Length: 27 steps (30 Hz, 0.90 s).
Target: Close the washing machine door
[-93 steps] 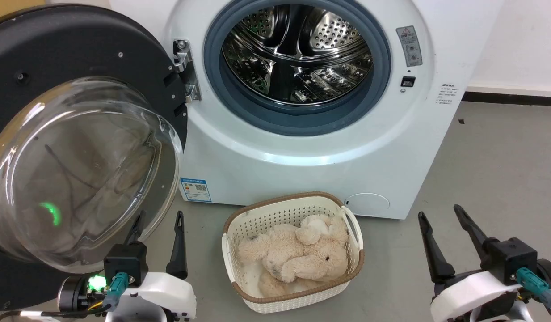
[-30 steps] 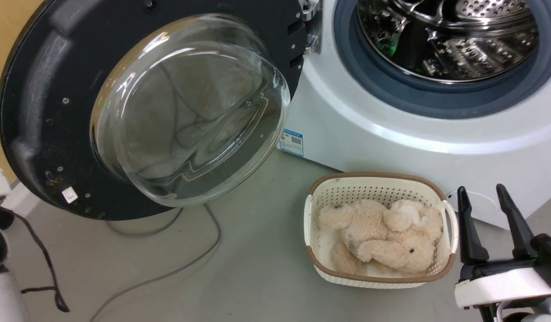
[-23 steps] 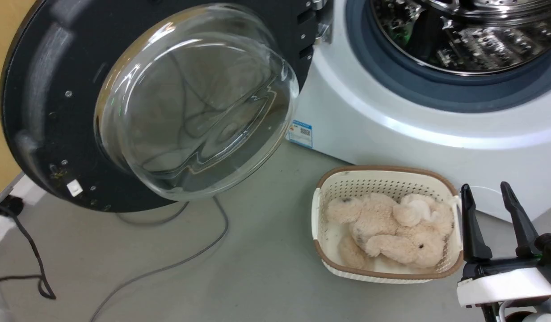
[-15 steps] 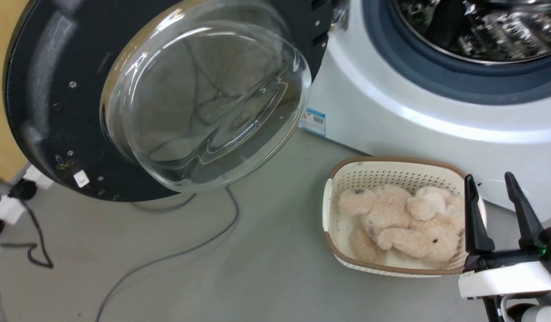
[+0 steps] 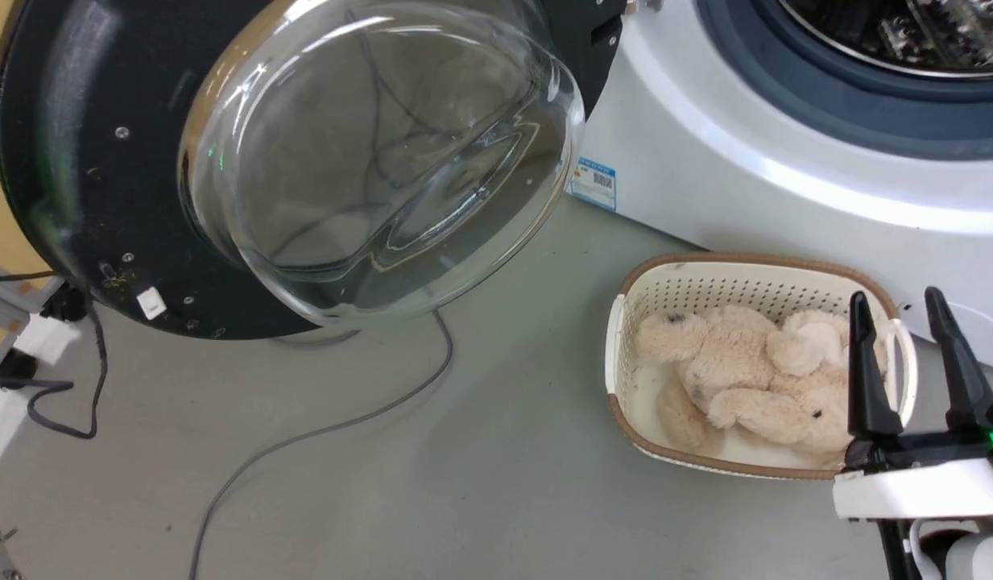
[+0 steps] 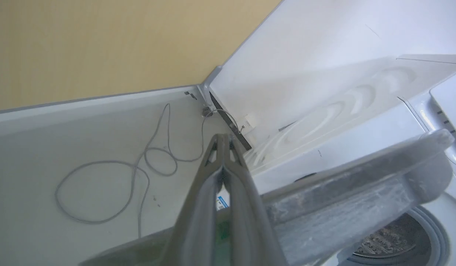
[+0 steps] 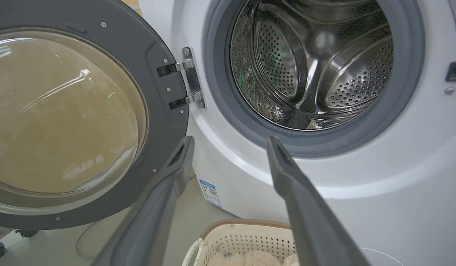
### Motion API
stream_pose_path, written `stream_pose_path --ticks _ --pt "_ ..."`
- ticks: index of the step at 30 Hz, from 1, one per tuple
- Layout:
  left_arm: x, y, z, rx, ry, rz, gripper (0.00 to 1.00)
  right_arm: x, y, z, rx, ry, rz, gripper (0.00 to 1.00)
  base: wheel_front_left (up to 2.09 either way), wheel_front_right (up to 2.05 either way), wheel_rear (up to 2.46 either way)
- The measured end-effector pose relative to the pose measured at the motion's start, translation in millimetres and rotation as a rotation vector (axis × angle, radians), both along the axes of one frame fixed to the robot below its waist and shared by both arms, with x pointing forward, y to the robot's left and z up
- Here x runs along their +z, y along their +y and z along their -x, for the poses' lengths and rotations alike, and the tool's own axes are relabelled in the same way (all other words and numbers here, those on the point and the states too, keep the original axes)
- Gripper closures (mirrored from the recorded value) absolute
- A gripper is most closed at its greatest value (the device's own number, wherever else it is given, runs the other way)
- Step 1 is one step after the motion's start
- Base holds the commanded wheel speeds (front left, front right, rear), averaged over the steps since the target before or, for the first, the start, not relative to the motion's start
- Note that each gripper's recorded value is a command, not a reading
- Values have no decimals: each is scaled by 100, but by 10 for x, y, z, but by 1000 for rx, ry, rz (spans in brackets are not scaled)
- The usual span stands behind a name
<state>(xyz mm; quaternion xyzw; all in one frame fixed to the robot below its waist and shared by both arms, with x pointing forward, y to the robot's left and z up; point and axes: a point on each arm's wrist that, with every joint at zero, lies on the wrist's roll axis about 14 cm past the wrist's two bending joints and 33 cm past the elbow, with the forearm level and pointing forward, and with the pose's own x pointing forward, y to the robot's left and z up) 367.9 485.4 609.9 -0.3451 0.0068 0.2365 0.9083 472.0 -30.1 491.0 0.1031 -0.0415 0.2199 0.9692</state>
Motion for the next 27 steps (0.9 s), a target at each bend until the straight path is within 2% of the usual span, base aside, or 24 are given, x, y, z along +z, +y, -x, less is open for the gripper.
stream_pose_path --ticks 11,15,27 --pt "-183 -277 -5 -198 126 75 100 -49 109 -117 13 -9 -36 0 0 0 0" --pt "-203 -511 67 -310 153 99 100 -47 136 -157 11 -13 -57 0 0 0 0" --pt "-194 -1406 285 -616 180 43 100 200 225 -89 35 -54 -87 0 0 0 0"
